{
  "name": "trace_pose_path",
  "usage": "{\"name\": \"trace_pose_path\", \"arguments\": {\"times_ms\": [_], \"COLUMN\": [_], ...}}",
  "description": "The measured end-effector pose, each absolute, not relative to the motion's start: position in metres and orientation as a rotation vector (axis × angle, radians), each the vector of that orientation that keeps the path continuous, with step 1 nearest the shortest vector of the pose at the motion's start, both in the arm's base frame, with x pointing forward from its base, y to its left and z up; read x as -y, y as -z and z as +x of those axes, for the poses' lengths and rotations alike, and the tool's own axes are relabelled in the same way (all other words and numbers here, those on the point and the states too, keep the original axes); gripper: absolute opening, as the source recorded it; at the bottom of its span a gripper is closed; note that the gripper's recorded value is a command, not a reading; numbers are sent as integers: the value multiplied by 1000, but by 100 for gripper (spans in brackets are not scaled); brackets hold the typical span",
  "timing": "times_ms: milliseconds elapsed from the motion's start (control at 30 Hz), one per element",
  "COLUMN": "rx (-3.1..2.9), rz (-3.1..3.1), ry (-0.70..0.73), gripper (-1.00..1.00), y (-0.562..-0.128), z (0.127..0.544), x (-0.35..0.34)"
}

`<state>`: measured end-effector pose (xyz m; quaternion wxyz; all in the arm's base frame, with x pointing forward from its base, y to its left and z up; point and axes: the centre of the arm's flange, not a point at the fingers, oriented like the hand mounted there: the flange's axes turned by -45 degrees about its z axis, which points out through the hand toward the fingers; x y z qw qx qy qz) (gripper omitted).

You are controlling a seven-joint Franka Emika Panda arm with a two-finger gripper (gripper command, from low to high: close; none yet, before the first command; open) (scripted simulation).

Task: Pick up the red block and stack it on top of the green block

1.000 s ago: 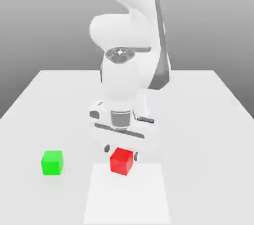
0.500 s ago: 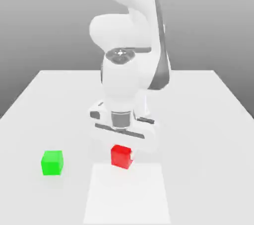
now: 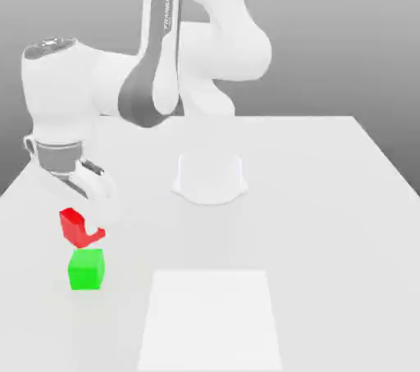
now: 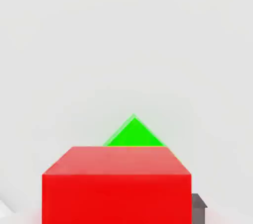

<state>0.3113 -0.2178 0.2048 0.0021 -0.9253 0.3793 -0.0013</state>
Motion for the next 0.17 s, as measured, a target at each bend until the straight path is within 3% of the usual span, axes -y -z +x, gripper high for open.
{"name": "trace_pose_path", "arguments": {"times_ms": [33, 67, 167], "rx": [-1189, -1192, -1192], "rz": [-2904, -2905, -2905], "ry": [3, 2, 2], "gripper": [-100, 100, 100], "y": [-195, -186, -186], "z": [311, 310, 310], "x": [217, 217, 217]}}
